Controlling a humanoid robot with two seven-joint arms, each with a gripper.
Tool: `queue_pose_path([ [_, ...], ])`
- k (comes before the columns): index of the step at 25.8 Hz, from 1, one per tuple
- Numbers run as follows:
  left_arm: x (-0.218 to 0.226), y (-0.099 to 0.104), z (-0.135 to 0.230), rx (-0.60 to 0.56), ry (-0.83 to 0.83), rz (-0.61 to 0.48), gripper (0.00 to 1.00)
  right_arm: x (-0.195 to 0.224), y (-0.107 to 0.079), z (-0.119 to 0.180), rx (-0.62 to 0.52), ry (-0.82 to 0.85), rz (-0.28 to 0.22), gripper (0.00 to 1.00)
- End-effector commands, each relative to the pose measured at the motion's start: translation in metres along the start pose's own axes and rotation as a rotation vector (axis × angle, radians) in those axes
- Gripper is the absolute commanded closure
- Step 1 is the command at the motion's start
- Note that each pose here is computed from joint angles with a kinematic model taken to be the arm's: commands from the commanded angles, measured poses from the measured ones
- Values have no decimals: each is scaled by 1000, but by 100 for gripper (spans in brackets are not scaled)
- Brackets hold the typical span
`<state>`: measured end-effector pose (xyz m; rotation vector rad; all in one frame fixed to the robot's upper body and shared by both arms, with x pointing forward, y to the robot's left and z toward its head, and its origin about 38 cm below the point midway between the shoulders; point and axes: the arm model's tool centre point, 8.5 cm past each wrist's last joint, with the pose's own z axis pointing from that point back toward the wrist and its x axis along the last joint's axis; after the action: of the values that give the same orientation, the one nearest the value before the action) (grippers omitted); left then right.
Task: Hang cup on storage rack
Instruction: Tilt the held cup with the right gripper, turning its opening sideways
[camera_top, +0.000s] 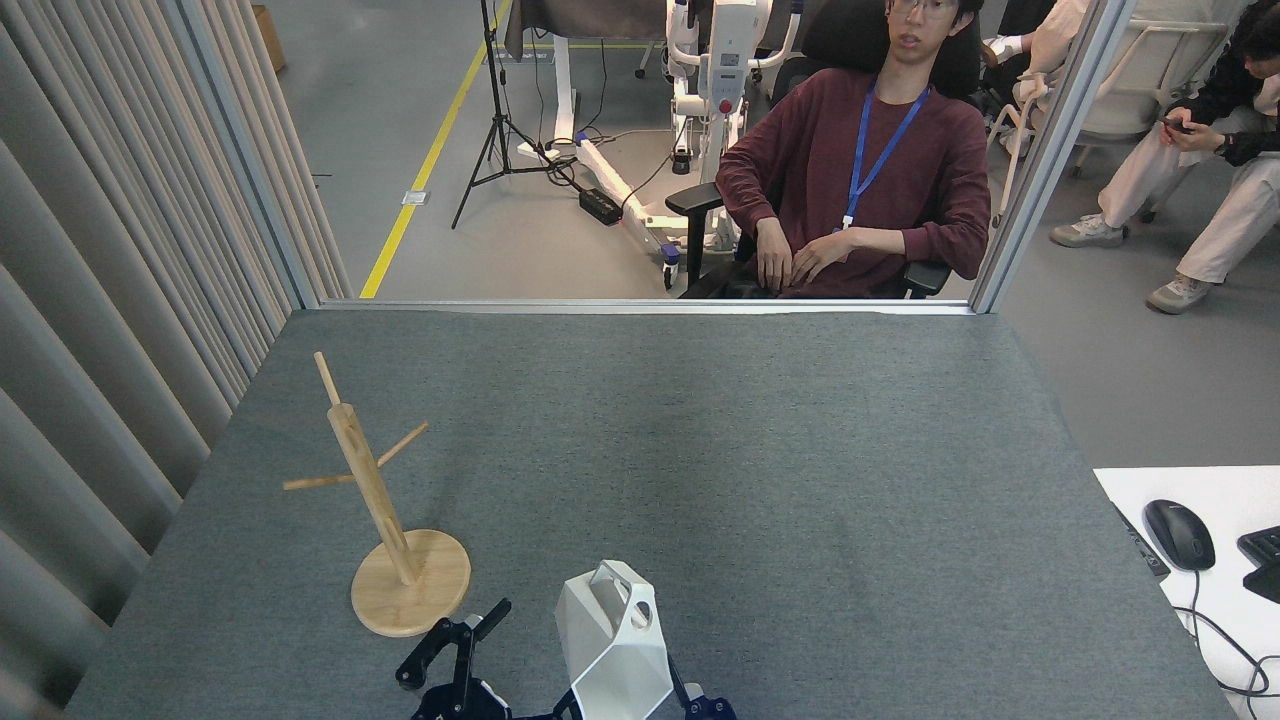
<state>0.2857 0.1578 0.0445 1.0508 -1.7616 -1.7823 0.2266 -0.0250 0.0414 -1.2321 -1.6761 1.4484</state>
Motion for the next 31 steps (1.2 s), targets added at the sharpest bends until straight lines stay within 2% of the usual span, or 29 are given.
queue_pose_path([
  [1, 2, -3, 0, 8, 0, 10, 1, -4, -5, -6, -30, 20, 4, 54],
  [4, 2, -5, -1, 4, -2, 13, 1, -5, -9, -13, -48, 20, 5, 54],
  [9, 4, -19, 3, 2, 29, 28, 1, -8, -21, -23, -84, 40, 3, 54],
  [13, -2, -25, 1, 3, 123, -91, 1, -15, -24, -31, -75, 98, 7, 54],
  [16, -3, -25, -1, -2, 130, -158, 1, -17, -25, -40, -10, 95, 11, 54],
  [20, -4, -24, -4, 2, 125, -175, 1, -10, -29, -52, 17, 1, 106, 54],
  [27, -8, -21, -6, 1, 113, -209, 1, -1, -26, -54, 122, -154, 109, 55],
  [31, -10, -19, -9, 1, 97, -255, 1, -1, -27, -56, 164, -226, 97, 60],
])
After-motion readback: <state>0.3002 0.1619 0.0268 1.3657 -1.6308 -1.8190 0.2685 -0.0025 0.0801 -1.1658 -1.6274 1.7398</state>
